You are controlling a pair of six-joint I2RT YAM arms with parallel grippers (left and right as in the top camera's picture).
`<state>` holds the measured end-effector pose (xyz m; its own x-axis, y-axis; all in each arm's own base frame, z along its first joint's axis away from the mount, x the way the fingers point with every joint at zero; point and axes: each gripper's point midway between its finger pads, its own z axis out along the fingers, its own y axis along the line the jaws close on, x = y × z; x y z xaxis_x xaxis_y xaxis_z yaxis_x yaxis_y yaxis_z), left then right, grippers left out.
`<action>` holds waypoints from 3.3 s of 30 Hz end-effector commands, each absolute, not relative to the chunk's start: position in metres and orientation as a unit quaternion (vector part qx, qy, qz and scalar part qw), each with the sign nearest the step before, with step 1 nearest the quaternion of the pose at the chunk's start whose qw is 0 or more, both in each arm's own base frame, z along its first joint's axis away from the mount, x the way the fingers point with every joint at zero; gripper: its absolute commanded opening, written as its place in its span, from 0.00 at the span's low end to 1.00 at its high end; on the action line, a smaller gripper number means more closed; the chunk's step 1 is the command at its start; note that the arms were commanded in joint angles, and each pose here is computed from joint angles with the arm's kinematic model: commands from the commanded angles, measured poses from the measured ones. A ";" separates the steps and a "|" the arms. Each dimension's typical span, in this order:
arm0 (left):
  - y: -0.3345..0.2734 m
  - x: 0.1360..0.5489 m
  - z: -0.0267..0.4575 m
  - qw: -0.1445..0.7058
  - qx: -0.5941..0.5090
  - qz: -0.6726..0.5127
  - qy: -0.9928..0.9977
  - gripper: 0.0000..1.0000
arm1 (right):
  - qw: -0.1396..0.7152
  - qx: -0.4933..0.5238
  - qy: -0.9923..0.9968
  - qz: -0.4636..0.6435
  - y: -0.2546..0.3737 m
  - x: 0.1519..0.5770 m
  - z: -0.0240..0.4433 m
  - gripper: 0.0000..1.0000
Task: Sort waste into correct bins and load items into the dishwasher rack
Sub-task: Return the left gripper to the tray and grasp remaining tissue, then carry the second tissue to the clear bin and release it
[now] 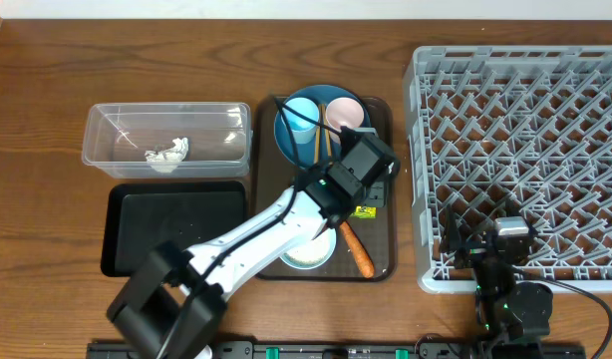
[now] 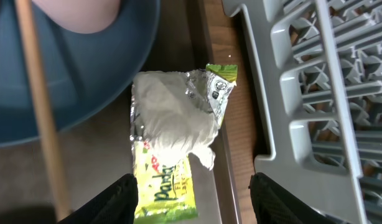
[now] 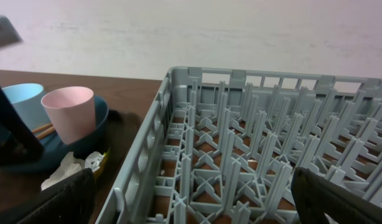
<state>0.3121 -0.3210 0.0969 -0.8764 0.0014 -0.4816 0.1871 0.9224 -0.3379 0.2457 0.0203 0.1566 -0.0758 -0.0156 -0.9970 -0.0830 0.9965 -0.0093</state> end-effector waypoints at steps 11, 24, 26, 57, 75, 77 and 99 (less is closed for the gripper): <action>-0.339 0.329 0.062 0.257 0.045 -0.181 0.948 0.60 | 0.677 -0.030 0.735 0.014 0.015 0.246 0.155 0.99; -0.330 0.335 0.043 0.261 0.033 -0.149 0.953 0.19 | 0.677 -0.030 0.735 0.014 0.015 0.246 0.155 0.99; -0.330 0.335 0.046 0.262 0.033 -0.151 0.953 0.14 | 0.677 -0.030 0.735 0.014 0.015 0.246 0.155 0.99; -0.208 0.351 0.207 0.409 -0.025 -0.072 0.909 0.06 | 0.677 -0.030 0.735 0.014 0.015 0.246 0.155 0.99; -0.043 0.399 0.183 0.369 -0.212 0.017 0.905 0.06 | 0.677 -0.030 0.735 0.014 0.015 0.246 0.155 0.99; -0.035 0.401 0.173 0.357 -0.221 0.025 0.907 0.06 | 0.677 -0.030 0.735 0.014 0.015 0.246 0.155 0.99; -0.027 0.413 0.128 0.317 -0.229 0.047 0.919 0.54 | 0.677 -0.030 0.735 0.014 0.015 0.246 0.155 0.99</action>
<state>0.4102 -0.0287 0.1040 -0.7285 -0.3861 -0.5658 -0.4528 0.8912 -0.0252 0.2457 0.0202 0.1566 -0.0758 -0.0156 -0.9970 -0.0826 0.9965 -0.0094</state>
